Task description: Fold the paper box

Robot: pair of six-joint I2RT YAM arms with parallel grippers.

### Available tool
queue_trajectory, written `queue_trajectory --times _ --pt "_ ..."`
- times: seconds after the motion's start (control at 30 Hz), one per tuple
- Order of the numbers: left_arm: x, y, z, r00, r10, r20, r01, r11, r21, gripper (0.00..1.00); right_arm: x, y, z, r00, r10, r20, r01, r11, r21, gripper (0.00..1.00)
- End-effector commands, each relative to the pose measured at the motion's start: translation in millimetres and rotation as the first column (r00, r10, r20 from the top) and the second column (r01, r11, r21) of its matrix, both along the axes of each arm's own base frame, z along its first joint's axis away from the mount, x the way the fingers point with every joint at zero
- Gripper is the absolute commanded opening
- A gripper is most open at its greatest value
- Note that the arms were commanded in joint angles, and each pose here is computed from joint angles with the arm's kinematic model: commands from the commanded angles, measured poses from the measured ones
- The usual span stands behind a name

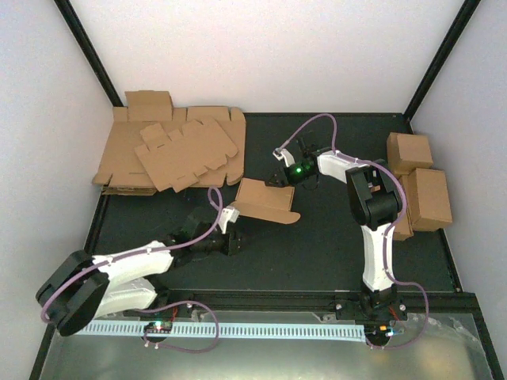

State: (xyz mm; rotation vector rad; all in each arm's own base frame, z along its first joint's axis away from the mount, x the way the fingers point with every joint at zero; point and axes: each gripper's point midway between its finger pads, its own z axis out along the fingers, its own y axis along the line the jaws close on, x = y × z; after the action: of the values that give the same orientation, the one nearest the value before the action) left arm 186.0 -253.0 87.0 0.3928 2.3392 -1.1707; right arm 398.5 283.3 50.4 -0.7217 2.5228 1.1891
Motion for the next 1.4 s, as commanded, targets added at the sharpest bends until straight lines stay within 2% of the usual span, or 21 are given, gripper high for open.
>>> queue_trajectory --times 0.0,0.27,0.4,0.6,0.87,1.0,1.1,1.37 --pt "17 -10 9 0.997 0.052 0.055 -0.051 0.998 -0.033 0.32 0 -12 -24 0.999 -0.022 -0.035 0.020 0.998 -0.064 0.41" --pt "23 6 27 0.985 0.110 0.131 -0.113 0.994 0.014 0.31 -19 -6 -5 0.999 0.014 -0.045 -0.013 0.999 0.031 0.41" --pt "20 22 60 0.971 0.146 0.190 -0.152 0.988 0.019 0.34 -37 -3 -1 0.998 0.042 -0.039 -0.041 0.999 0.032 0.41" --pt "17 46 111 0.935 0.221 0.278 -0.225 0.974 -0.020 0.39 -82 8 -7 0.994 0.102 -0.045 -0.101 0.995 0.023 0.41" --pt "13 56 120 0.925 0.235 0.298 -0.244 0.970 -0.008 0.40 -143 3 -9 0.991 0.126 -0.047 -0.126 0.992 0.005 0.41" --pt "13 57 121 0.924 0.224 0.310 -0.236 0.972 0.002 0.41 -155 -6 -6 0.994 0.104 -0.031 -0.105 0.994 -0.007 0.46" --pt "13 56 121 0.923 0.212 0.320 -0.229 0.973 0.015 0.43 -155 -8 2 0.996 0.086 -0.005 -0.086 0.996 0.002 0.59" --pt "12 55 118 0.931 0.196 0.308 -0.217 0.976 0.035 0.49 -146 -7 23 0.998 0.051 0.046 -0.053 0.997 0.055 0.69"
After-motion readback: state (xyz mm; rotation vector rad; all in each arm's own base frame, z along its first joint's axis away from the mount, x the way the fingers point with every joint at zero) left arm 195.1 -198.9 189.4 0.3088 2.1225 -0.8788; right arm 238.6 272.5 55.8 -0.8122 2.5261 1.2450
